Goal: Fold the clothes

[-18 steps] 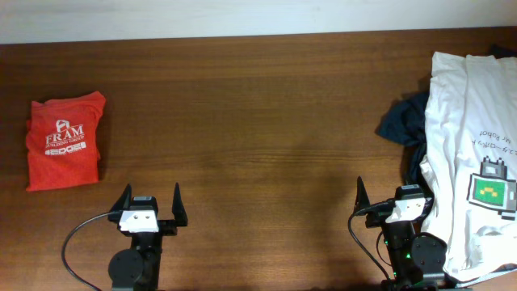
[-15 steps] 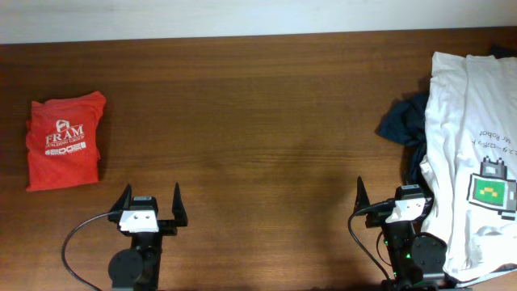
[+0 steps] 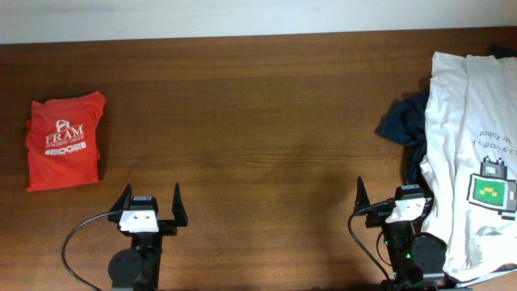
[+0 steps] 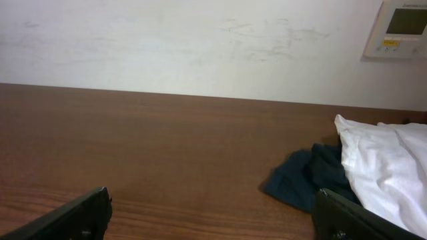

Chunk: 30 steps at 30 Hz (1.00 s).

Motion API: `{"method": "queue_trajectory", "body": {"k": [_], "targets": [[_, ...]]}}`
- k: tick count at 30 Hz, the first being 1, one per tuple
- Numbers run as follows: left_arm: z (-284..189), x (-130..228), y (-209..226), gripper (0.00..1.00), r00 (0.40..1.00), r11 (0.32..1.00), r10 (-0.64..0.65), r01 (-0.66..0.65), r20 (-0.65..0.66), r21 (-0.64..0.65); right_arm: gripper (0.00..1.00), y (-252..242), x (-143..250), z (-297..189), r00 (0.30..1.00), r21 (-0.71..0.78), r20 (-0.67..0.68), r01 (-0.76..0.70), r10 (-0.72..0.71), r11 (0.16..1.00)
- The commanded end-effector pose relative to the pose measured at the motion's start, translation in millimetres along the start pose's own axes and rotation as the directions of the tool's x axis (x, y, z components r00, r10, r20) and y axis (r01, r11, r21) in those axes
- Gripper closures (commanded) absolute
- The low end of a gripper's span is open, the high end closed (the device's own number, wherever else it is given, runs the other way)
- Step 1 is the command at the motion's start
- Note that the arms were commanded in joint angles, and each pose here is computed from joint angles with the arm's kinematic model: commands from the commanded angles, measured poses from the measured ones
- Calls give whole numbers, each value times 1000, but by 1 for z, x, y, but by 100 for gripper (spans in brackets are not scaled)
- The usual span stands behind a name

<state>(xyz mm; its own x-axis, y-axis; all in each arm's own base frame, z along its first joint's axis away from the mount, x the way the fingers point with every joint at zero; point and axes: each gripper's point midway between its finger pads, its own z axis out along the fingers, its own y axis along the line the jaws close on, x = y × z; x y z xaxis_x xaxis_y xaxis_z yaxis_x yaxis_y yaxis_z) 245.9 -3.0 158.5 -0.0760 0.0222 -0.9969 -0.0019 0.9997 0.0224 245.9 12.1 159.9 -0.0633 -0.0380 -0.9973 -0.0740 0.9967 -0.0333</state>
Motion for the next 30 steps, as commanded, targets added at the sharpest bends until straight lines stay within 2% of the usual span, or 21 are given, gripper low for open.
{"method": "queue_trajectory", "body": {"k": [1,6,9,11,16,19,21,23,26,27,28,30], "targets": [[0,3,-1,1,1000,1000,12,-12,-6,6,1,-2,3,0,1000,8,-7,6,-6,1000],[0,3,-1,1,1000,1000,11,-11,-6,7,1,1,2,0,1000,-4,-4,5,-5,1000],[0,-1,-1,1,1000,1000,6,-6,8,6,1,-3,3,0,996,14,-5,-85,85,996],[-2,-7,-12,1,1000,997,-9,8,13,73,1,-2,1,-1,991,15,-22,-134,135,991],[-15,-19,-15,1,990,995,-1,15,-140,96,1,-4,-20,3,969,36,-200,-144,148,989],[-7,-20,-15,1,958,995,7,22,-288,97,1,-5,-18,19,878,65,-450,-150,164,986],[5,-34,-16,1,928,995,11,27,-373,97,1,-6,-7,34,752,85,-638,-144,165,986],[15,-42,-20,1,902,992,15,40,-432,119,1,-7,-5,46,689,96,-705,-138,165,986],[32,-44,-33,1,867,981,18,80,-498,175,0,-60,18,58,614,296,-768,86,183,951],[33,-39,-33,1,857,981,19,83,-514,174,4,-93,34,51,572,423,-781,194,249,885],[34,-37,-33,1,853,981,20,83,-521,173,14,-114,53,43,516,469,-805,251,293,847],[34,-36,-33,1,853,981,20,84,-522,174,19,-138,77,31,454,553,-792,252,407,794]]}}
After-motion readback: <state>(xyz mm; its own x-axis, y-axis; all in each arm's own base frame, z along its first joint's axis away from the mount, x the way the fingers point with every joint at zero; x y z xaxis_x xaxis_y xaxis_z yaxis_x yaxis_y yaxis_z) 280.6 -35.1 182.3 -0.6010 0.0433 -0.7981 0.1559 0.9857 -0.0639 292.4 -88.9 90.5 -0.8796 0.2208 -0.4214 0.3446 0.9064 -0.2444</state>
